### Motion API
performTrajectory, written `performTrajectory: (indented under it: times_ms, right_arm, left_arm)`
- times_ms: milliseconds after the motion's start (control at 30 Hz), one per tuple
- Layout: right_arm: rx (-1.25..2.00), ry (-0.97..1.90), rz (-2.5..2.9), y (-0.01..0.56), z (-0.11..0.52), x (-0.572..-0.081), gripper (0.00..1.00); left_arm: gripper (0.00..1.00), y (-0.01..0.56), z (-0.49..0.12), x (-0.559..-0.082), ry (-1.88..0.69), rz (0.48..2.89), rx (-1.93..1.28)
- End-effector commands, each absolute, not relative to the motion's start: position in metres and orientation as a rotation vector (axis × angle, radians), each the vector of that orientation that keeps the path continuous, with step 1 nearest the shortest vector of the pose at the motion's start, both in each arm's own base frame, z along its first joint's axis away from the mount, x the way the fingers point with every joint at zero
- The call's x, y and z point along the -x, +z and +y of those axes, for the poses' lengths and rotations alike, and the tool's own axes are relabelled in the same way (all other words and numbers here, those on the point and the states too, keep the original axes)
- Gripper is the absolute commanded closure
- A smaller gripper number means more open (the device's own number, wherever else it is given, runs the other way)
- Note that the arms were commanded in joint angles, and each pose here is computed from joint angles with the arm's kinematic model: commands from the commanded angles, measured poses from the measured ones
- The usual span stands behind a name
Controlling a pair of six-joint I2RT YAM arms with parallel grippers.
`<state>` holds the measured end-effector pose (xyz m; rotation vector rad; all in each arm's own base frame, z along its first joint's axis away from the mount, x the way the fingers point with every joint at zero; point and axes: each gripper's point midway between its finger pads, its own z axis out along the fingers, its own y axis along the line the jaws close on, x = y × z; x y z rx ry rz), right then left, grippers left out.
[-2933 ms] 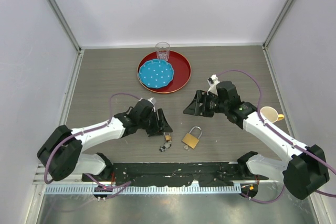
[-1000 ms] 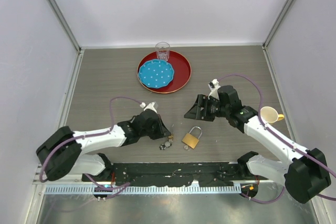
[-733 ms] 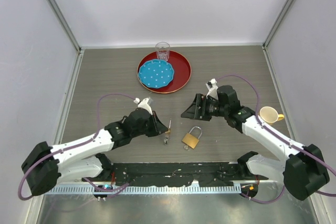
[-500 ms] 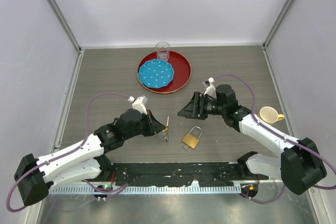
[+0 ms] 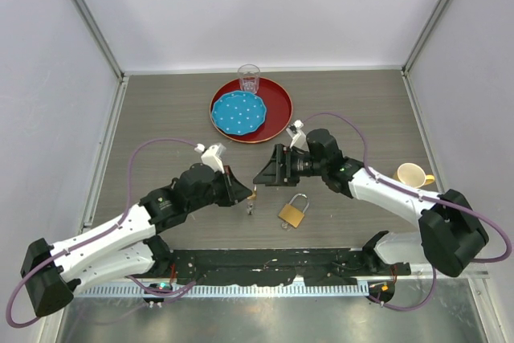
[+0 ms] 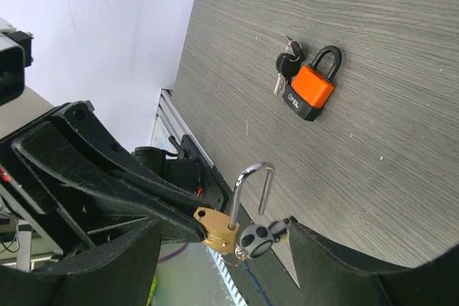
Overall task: Lock with the key
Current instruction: Pick up the lock from the center of the board.
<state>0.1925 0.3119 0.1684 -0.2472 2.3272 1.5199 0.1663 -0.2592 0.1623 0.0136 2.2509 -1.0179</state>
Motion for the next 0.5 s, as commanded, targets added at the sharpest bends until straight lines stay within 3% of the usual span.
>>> performTrajectory:
  times_ms: [0, 300, 467]
  right_arm:
    - [0.269, 1.508, 2.261, 0.186, 0.330, -0.205, 0.24]
    - [0.254, 1.483, 2.296, 0.177, 0.344, -0.210, 0.52]
    - [0.256, 1.484, 2.307, 0.174, 0.349, -0.212, 0.60]
  left_arm:
    - [1.00, 0.192, -0.269, -0.171, -1.070, 2.175, -0.051]
    - [1.00, 0.196, -0.272, -0.170, -1.098, 2.165, -0.059]
    - [1.00, 0.195, -0.272, -0.168, -1.101, 2.169, -0.064]
